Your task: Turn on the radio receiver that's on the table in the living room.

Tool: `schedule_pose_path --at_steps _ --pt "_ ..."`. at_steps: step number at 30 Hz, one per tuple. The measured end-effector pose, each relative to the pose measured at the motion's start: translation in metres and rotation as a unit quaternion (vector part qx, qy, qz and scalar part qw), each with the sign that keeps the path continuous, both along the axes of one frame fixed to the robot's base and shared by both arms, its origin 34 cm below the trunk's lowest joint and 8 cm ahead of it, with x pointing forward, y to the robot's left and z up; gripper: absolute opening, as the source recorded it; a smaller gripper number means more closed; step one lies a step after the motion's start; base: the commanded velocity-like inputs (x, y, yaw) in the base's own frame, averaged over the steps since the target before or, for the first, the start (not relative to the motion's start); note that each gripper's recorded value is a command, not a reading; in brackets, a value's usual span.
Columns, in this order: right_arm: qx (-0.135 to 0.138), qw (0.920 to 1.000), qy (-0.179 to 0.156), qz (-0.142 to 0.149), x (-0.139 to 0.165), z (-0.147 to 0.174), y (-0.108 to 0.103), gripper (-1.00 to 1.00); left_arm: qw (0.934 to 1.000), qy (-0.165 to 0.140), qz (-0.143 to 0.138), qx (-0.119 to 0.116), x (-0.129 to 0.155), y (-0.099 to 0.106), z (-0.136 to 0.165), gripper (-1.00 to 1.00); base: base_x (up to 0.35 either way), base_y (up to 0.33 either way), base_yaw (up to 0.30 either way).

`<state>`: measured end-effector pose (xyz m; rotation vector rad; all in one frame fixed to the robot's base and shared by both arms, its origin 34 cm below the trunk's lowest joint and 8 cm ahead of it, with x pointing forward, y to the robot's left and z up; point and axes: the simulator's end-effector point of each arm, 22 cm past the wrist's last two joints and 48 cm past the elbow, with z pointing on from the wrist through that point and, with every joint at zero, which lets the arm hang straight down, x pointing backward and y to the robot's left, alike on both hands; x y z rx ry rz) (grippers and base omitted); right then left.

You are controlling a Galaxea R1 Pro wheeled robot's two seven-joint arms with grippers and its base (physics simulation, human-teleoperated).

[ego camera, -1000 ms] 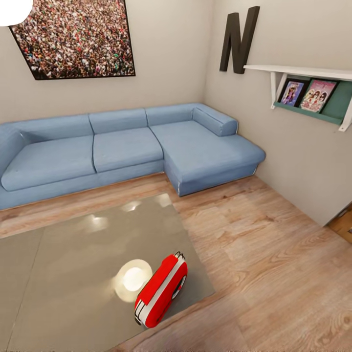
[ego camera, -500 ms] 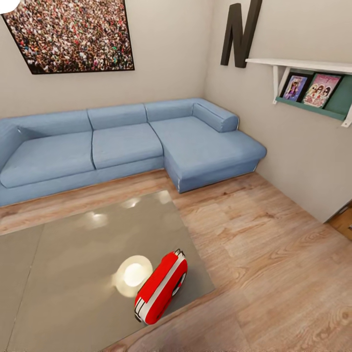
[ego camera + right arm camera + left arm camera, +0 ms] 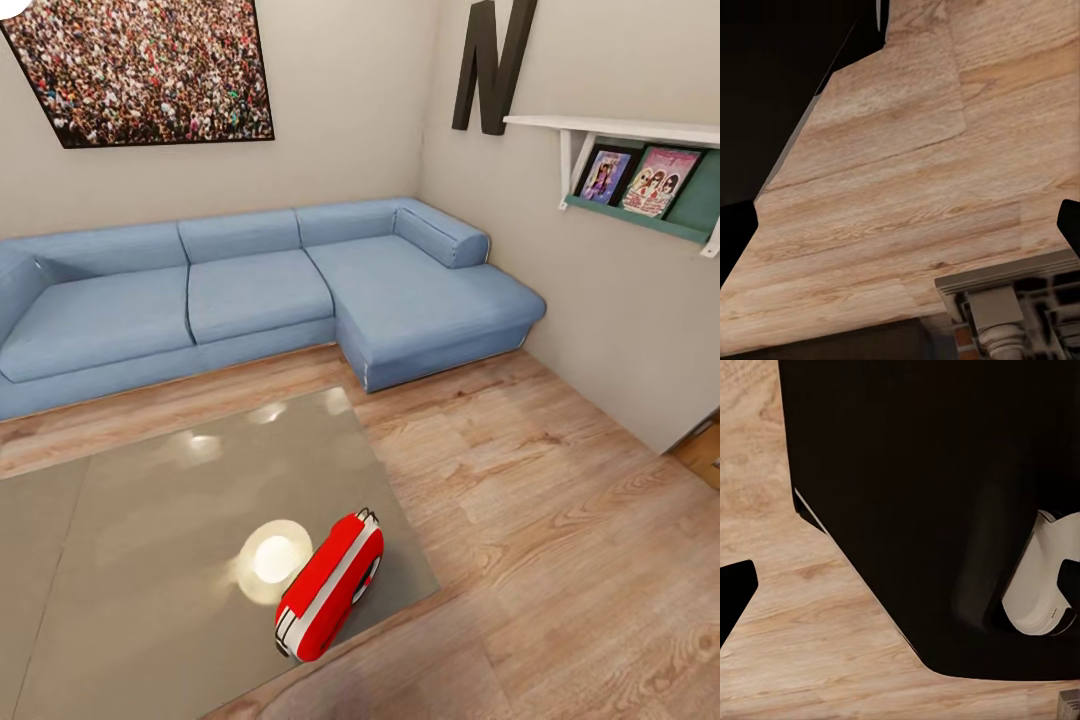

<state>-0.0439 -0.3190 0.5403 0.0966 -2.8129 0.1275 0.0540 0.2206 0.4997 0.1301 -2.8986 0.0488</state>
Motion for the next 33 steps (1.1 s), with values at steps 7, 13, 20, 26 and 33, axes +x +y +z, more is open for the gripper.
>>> schedule_pose_path --at_steps 7,13,20,26,33 --pt "0.000 1.0000 0.000 -0.001 0.0003 -0.0001 -0.0001 1.00 1.0000 0.000 0.000 -0.001 0.0000 -0.0006 0.0000 1.00 0.000 0.193 0.000" --pt "0.000 1.0000 0.000 -0.001 0.0003 -0.0001 -0.0001 1.00 1.0000 0.000 -0.001 -0.001 0.0000 0.0000 0.0000 1.00 0.000 0.281 0.000" --pt "0.000 1.0000 0.000 0.000 0.0003 -0.0001 0.0000 1.00 1.0000 0.000 -0.001 0.000 0.0000 0.0004 0.0000 1.00 0.000 0.105 0.000" --pt "-0.001 1.0000 0.000 -0.001 0.0001 -0.0001 -0.0001 1.00 1.0000 0.000 -0.001 0.000 0.0000 0.0007 0.0000 1.00 0.000 0.013 0.000" --pt "-0.001 1.0000 0.000 -0.002 0.0000 0.0000 -0.0002 1.00 1.0000 -0.001 0.000 0.000 0.0005 0.0008 -0.0002 1.00 0.000 0.001 0.000"
